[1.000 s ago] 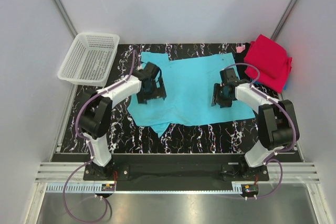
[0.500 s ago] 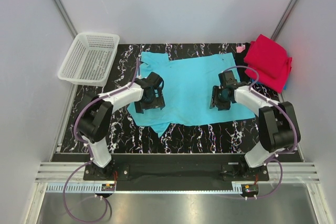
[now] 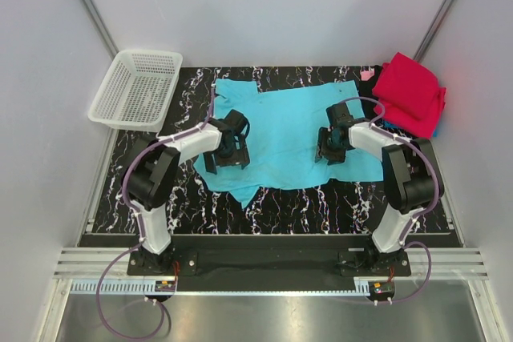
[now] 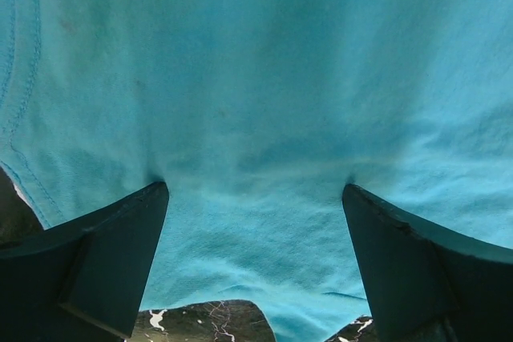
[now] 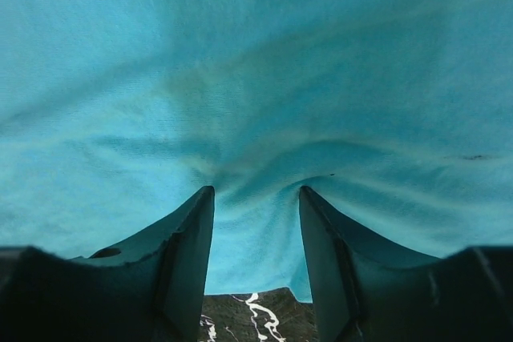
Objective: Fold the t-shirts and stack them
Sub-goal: Flatten the tshirt out
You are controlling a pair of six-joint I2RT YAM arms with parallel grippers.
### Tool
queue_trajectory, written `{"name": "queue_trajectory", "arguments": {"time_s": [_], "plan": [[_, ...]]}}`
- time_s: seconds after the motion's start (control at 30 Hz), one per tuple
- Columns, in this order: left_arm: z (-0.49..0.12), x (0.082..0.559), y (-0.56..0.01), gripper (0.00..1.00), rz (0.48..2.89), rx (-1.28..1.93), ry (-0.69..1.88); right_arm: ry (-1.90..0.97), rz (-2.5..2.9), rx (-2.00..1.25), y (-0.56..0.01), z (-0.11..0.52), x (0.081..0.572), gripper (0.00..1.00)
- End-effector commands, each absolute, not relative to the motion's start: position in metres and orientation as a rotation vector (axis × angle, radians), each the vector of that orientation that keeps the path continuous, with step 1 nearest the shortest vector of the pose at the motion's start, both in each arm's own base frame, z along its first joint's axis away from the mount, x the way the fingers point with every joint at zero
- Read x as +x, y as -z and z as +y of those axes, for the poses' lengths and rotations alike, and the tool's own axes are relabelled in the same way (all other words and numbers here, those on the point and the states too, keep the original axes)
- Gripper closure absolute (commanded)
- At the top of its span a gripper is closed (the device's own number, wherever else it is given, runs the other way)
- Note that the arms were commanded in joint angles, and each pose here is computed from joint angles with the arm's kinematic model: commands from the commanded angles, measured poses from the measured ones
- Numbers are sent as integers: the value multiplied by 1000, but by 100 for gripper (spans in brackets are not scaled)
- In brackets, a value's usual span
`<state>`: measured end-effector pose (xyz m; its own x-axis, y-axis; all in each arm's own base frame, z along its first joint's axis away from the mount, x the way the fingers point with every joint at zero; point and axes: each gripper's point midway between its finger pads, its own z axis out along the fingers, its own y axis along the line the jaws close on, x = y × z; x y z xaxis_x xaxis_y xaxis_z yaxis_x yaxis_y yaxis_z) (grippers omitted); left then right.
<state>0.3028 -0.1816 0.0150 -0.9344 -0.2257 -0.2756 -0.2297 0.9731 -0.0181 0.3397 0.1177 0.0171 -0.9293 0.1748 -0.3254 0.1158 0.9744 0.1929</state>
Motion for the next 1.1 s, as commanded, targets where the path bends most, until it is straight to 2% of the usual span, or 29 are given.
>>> {"name": "queue_trajectory", "arguments": {"time_s": [0.0, 0.17, 0.37, 0.57, 0.73, 0.93, 1.07], "plan": [[-175, 321, -5, 1, 2854, -374, -18, -203, 2810, 208, -5, 119, 340, 46], [-162, 364, -22, 1, 2808, -461, -6, -179, 2797, 188, -12, 118, 351, 46], [-151, 385, -31, 1, 2814, -488, 5, -172, 2809, 176, -15, 121, 358, 46], [-167, 354, -68, 1, 2780, -363, 119, -182, 2781, 178, -26, 121, 360, 46], [-190, 327, -125, 1, 2680, -258, 305, -192, 2771, 180, -30, 124, 362, 47], [-200, 297, -134, 2, 2673, -239, 364, -213, 2733, 188, -45, 128, 364, 47], [-200, 283, -113, 18, 2701, -250, 309, -225, 2715, 192, -53, 128, 362, 47]]}}
